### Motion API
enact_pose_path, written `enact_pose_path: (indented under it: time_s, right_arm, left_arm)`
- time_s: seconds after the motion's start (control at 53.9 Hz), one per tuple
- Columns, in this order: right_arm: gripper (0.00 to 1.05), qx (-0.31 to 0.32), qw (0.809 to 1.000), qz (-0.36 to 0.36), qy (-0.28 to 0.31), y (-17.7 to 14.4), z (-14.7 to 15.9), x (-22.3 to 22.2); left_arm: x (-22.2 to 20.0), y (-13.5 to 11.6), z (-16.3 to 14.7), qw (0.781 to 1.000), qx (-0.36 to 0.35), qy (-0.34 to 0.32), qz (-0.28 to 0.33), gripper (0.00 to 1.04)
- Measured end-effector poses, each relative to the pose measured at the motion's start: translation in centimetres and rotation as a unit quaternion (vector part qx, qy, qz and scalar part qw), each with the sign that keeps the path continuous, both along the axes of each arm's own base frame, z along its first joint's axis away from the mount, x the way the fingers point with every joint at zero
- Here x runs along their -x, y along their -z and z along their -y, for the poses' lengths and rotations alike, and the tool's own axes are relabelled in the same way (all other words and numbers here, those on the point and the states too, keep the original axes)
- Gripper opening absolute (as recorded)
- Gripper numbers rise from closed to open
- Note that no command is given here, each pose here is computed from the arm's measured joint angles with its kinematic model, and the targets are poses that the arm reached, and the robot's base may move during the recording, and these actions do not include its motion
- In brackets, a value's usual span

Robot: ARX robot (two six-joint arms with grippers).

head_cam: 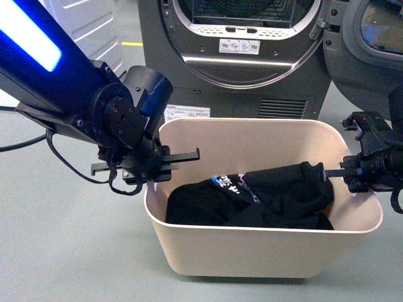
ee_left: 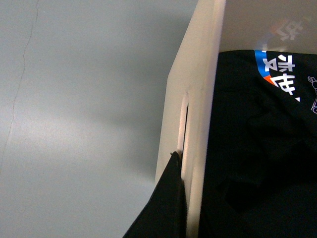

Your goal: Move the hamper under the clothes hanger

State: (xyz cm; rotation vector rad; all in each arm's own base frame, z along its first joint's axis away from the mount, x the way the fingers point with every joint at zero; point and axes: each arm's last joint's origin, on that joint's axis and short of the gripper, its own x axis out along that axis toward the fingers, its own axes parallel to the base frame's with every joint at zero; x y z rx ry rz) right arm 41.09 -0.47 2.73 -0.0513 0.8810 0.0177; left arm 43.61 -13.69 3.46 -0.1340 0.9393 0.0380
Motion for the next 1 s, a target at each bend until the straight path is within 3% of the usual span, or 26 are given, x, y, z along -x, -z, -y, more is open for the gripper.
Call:
enact_pose_path:
  time_s: [1.002]
  right_arm:
    - [0.03, -0.012, 1.0, -0.001, -0.022, 0.1, -1.0, 0.2]
  left_arm:
    - [-0.1, 0.1, -1.0, 1.0, -0.018, -0.01, -0.002, 0.04]
